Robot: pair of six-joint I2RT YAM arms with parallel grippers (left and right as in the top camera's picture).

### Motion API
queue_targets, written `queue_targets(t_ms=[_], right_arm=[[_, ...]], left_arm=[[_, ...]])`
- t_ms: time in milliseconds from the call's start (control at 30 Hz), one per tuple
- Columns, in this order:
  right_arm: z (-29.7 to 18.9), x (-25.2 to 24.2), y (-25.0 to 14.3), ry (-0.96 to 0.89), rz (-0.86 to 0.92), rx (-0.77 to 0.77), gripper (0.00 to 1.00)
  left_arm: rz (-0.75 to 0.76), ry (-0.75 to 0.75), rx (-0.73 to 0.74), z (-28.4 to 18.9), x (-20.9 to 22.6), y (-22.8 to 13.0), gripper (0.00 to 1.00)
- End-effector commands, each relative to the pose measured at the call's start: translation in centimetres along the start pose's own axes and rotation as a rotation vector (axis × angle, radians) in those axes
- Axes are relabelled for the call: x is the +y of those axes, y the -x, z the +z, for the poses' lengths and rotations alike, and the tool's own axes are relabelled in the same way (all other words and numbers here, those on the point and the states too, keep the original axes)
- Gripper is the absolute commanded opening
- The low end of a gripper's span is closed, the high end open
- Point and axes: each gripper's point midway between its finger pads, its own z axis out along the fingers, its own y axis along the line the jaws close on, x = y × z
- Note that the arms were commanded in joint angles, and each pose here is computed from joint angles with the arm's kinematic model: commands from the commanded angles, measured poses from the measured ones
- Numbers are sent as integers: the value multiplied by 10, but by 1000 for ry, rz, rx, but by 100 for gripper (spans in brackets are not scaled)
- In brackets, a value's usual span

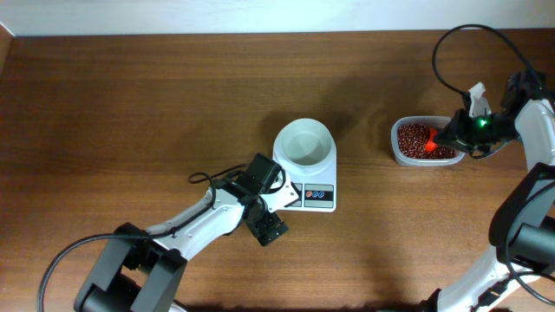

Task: Scoop item into bowl and weigh 50g on scale

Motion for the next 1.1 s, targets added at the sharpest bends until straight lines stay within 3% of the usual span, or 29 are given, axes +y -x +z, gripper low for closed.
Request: queue_targets(t_ms=[0,100,233,567,767,1067], right_arm=[[3,1,-8,50,2,23,4],[-4,-4,-9,75,2,16,4],[-21,7,-2,255,-8,-57,4],[-29,8,-4,308,32,-67,4],[-46,-16,-8,313,120,-93,4],[-77,-16,-4,484,144,-202,4]], left_arm=[[0,-58,44,11,-13,-13,99],[-1,-58,44,11,-13,-13,99],[0,-58,44,11,-12,-13,99],[0,-58,44,11,-12,-13,99],[0,-58,44,11,-13,-13,99],[0,-58,44,11,-13,-13,99]])
